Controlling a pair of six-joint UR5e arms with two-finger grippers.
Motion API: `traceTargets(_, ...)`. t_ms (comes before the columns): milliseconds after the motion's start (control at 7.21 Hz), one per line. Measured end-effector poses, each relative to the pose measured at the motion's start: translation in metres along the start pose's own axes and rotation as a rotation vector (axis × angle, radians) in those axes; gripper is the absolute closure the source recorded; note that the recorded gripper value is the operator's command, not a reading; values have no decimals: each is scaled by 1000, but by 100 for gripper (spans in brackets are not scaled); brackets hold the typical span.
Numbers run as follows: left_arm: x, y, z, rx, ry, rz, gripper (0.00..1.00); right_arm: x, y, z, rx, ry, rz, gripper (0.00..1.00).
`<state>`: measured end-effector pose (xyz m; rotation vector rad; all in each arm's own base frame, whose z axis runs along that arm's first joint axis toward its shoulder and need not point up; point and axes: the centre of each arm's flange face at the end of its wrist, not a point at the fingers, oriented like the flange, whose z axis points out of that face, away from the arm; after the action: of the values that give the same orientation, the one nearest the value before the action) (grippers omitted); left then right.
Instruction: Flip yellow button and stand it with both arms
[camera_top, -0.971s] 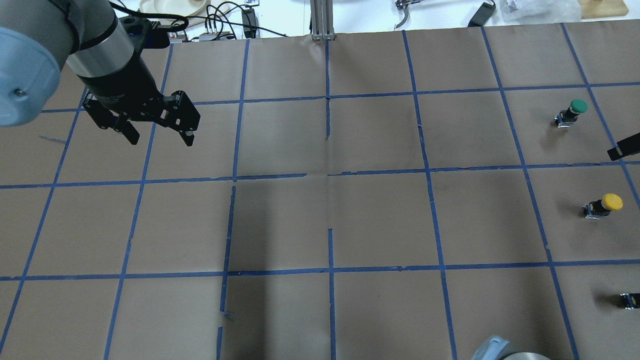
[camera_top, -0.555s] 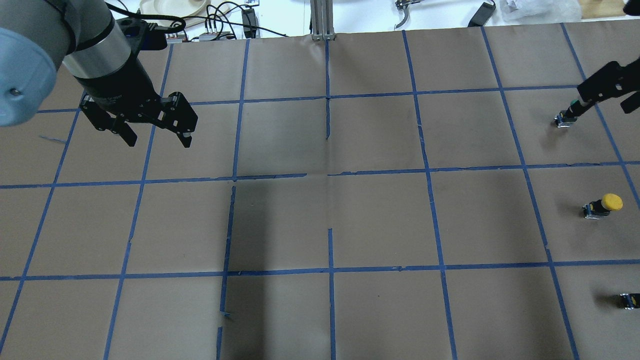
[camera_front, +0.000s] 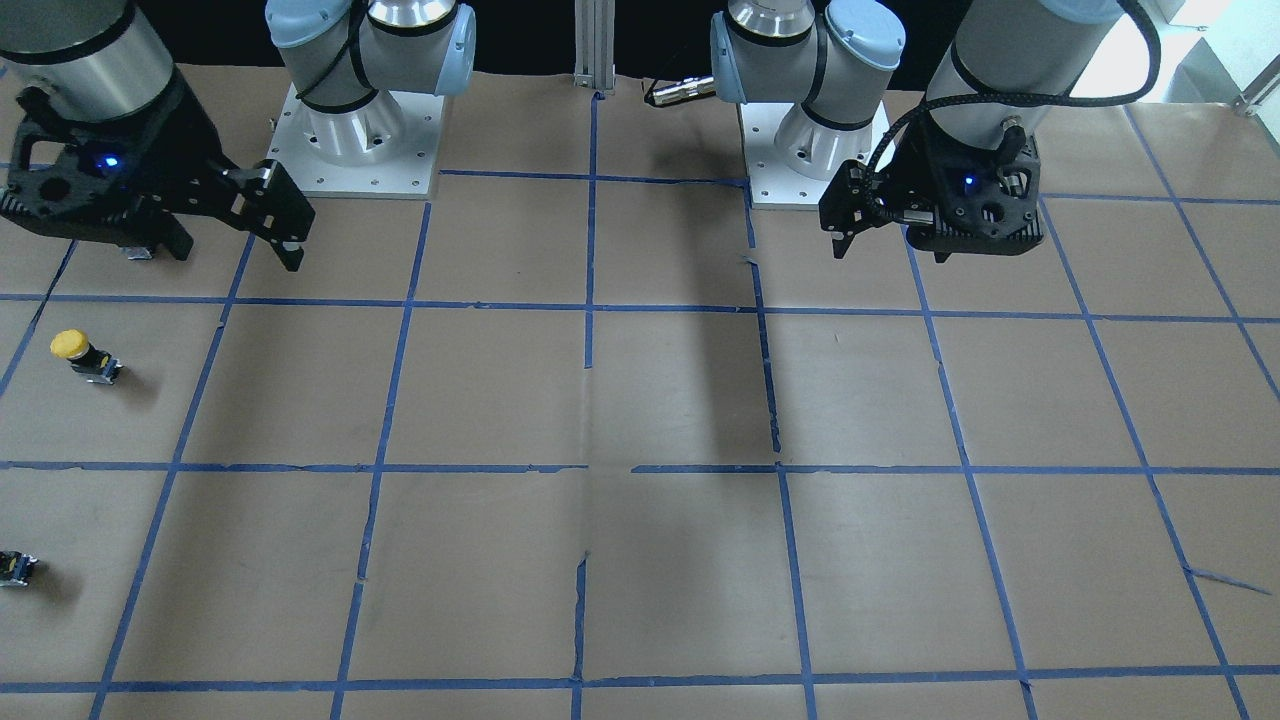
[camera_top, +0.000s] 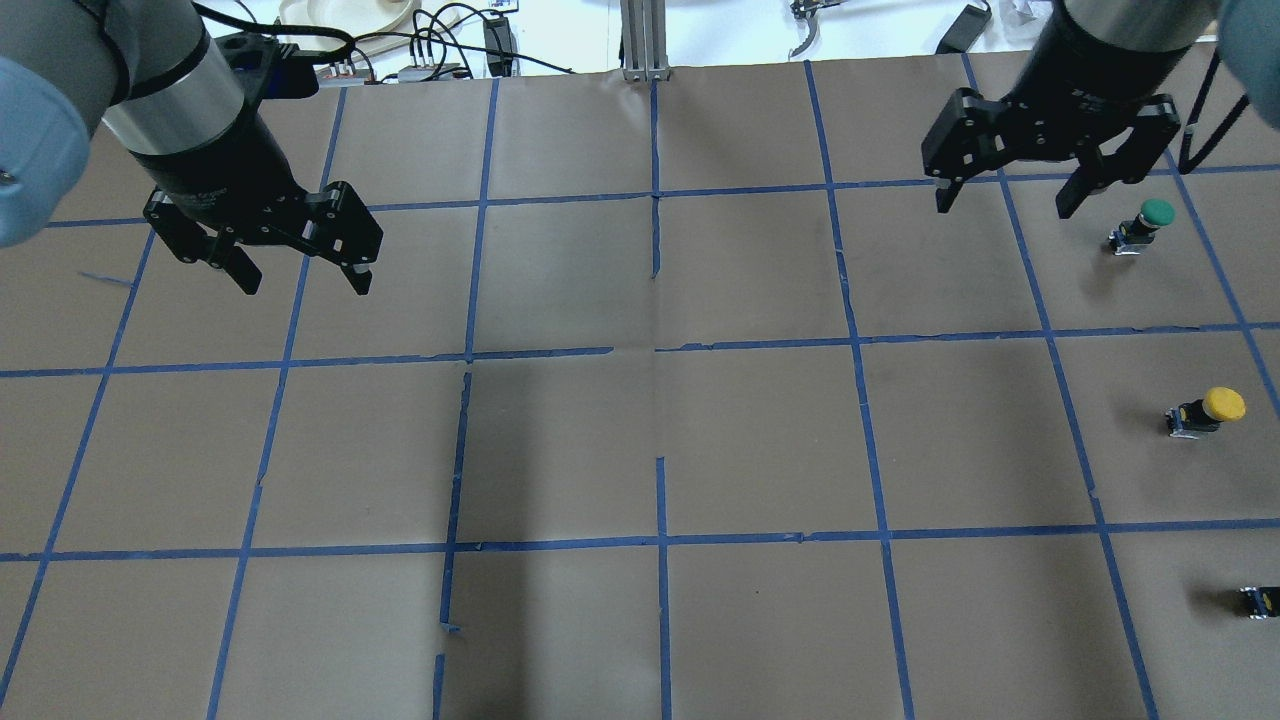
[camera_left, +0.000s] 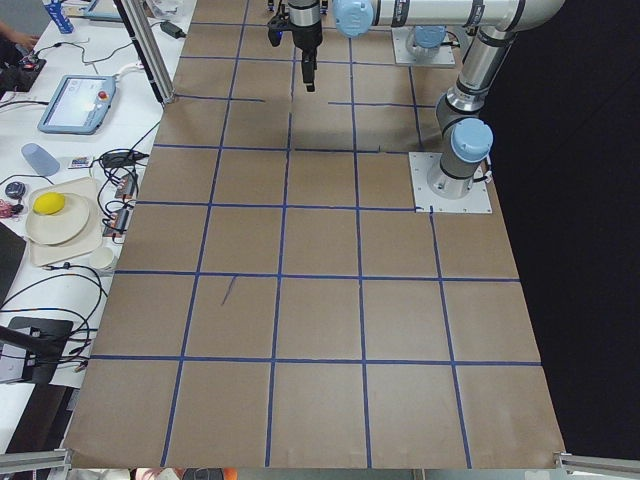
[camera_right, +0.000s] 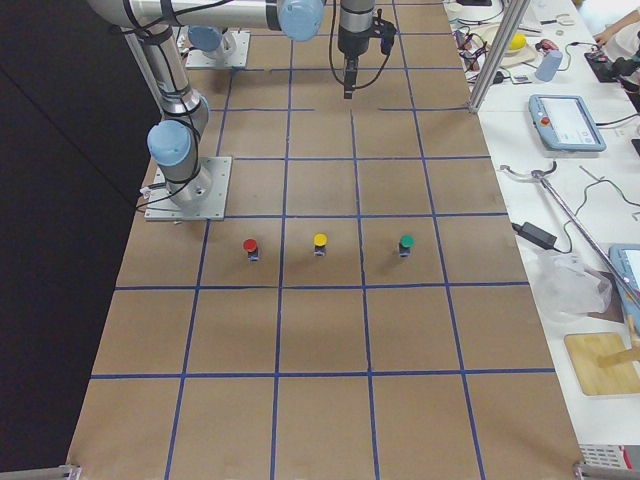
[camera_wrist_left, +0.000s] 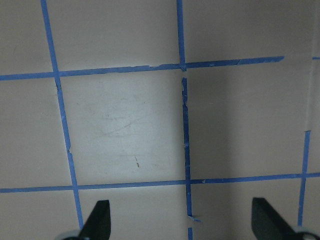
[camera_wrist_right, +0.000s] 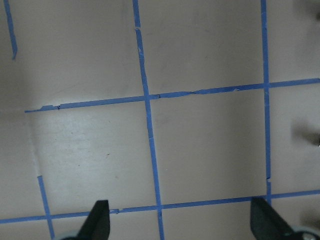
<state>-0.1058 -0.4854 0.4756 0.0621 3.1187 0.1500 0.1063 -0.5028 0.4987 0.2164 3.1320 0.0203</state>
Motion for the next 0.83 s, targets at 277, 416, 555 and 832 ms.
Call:
traceTargets(277,1,0,0,-3,-3,2,0,-19,9,-1,3,5,42,0)
traceTargets(416,2,0,0,-3,-4,4,0,-21,10,-2,4,3,45,0)
traceTargets(555,2,1,0,-3,-5,4,0,-22,10,-2,4,1,46,0)
traceTargets(832,2,1,0,-1,-6,4,0,-23,10,-2,7,-2,45,0)
